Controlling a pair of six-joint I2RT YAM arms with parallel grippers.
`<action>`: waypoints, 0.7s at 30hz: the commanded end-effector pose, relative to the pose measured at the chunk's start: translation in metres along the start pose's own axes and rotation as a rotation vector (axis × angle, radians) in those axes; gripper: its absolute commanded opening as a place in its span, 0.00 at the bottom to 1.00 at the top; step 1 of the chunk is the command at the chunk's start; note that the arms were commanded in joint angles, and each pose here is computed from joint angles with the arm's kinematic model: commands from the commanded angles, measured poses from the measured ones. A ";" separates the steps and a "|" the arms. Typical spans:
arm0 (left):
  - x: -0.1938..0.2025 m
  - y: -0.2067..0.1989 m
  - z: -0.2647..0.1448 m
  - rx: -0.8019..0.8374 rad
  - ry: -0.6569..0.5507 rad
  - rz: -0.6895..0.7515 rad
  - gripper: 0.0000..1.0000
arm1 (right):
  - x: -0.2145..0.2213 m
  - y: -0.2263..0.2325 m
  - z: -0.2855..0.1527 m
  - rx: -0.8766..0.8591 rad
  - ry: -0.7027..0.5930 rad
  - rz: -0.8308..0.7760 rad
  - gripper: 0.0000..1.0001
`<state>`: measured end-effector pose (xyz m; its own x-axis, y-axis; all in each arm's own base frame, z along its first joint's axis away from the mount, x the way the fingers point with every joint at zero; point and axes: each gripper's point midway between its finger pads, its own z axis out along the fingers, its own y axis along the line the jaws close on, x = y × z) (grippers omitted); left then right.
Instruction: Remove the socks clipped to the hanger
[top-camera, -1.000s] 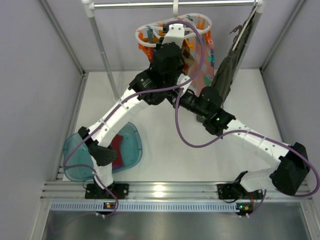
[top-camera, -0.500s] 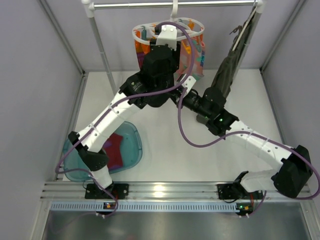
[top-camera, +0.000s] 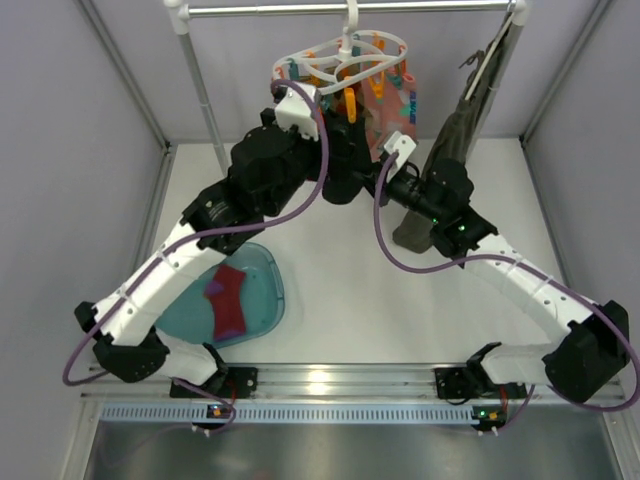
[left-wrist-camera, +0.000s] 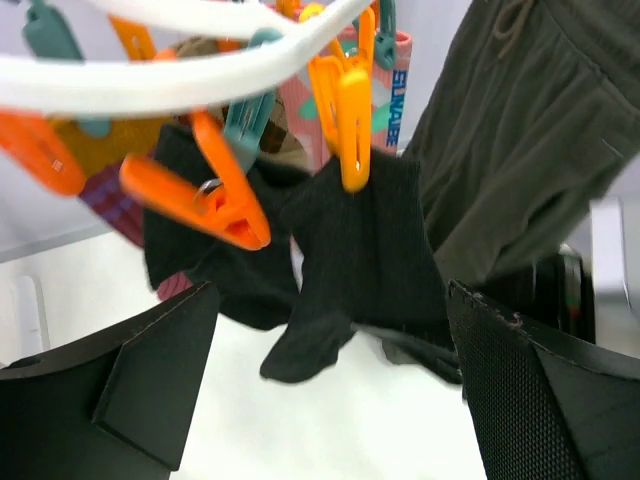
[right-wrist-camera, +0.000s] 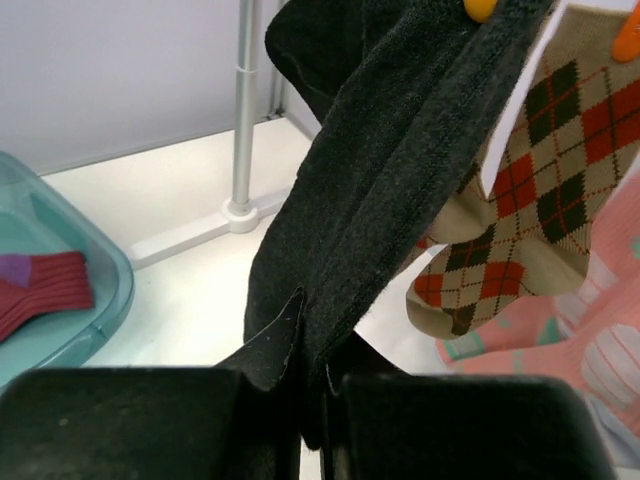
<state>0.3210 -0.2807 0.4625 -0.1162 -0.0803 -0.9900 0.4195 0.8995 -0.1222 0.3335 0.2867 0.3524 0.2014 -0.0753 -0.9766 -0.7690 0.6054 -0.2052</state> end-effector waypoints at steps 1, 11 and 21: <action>-0.011 -0.002 -0.030 0.075 -0.036 -0.053 0.98 | -0.011 0.001 -0.001 -0.104 0.004 -0.003 0.00; 0.015 0.030 -0.054 0.241 -0.115 0.010 0.98 | -0.020 -0.008 -0.030 -0.192 0.056 0.015 0.07; 0.015 0.047 -0.024 0.562 -0.206 0.102 0.98 | -0.028 -0.024 -0.040 -0.162 0.096 0.013 0.35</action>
<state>0.3278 -0.2092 0.4031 -0.0497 -0.1026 -0.9935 0.6982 0.7077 -0.1080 0.3280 0.2532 0.3627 0.1052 -0.1562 -0.9821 -0.8692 0.4653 -0.1672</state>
